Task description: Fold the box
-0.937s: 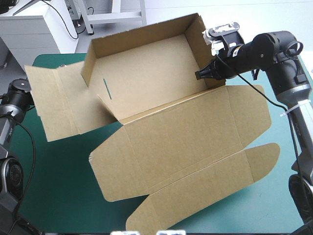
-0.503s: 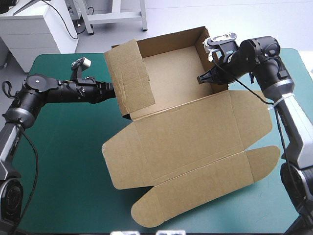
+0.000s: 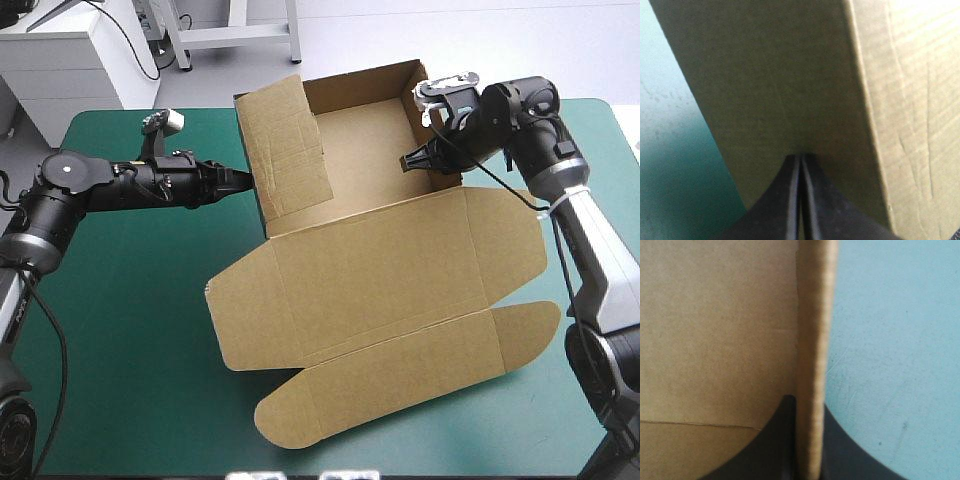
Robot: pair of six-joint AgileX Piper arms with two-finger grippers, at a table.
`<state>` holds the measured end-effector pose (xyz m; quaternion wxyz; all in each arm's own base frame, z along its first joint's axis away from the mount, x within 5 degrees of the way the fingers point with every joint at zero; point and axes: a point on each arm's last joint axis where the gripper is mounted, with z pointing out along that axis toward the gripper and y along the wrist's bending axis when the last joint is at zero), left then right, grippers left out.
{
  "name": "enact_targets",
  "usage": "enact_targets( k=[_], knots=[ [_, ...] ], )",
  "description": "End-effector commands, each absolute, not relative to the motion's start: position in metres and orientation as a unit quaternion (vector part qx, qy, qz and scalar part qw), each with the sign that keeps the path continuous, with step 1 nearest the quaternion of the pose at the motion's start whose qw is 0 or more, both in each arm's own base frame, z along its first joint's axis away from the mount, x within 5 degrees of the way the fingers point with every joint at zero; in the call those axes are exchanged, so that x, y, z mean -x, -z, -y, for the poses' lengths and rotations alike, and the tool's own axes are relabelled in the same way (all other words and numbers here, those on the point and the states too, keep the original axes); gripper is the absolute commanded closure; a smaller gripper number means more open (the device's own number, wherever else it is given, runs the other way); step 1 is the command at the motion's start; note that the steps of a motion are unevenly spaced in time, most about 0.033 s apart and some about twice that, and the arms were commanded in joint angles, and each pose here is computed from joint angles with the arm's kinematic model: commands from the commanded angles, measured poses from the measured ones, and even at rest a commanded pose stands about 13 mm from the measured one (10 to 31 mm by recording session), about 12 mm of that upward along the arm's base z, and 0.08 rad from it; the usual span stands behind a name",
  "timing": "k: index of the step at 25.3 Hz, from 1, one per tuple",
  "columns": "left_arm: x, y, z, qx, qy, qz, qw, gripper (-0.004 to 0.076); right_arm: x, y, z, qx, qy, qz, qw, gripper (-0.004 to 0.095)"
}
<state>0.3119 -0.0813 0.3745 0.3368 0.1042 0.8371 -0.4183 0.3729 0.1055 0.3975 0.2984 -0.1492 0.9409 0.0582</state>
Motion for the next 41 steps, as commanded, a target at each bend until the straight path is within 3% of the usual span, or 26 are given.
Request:
enact_targets(
  k=[1,3,5,8,10,16,33,41],
  knots=[
    [-0.300,-0.402,0.087,-0.105,0.454,-0.806,0.364,0.0732,-0.360,-0.427,-0.105,0.146,-0.082,-0.921,0.352,0.0922],
    [-0.300,-0.402,0.087,-0.105,0.454,-0.806,0.364,0.0702,-0.360,-0.427,-0.105,0.146,-0.079,-0.921,0.351,0.0922],
    [-0.300,-0.402,0.086,-0.105,0.454,-0.807,0.364,0.0575,-0.360,-0.427,-0.104,0.146,-0.075,-0.922,0.351,0.0922],
    [-0.302,-0.403,0.086,-0.090,0.456,-0.805,0.369,0.0226,-0.361,-0.426,-0.101,0.148,-0.056,-0.924,0.348,0.0922],
    [-0.302,-0.404,0.086,-0.065,0.468,-0.805,0.358,0.0104,-0.360,-0.425,-0.099,0.148,-0.045,-0.926,0.345,0.0922],
    [-0.300,-0.413,0.090,-0.043,0.527,-0.775,0.345,0.0101,-0.360,-0.425,-0.098,0.149,-0.041,-0.927,0.343,0.0922],
    [-0.301,-0.403,0.094,-0.039,0.510,-0.798,0.318,0.0105,-0.361,-0.426,-0.098,0.143,-0.039,-0.925,0.350,0.0922],
    [-0.293,-0.399,0.119,-0.014,0.366,-0.868,0.335,0.0105,-0.363,-0.427,-0.098,0.137,-0.037,-0.923,0.358,0.0922]
  ],
)
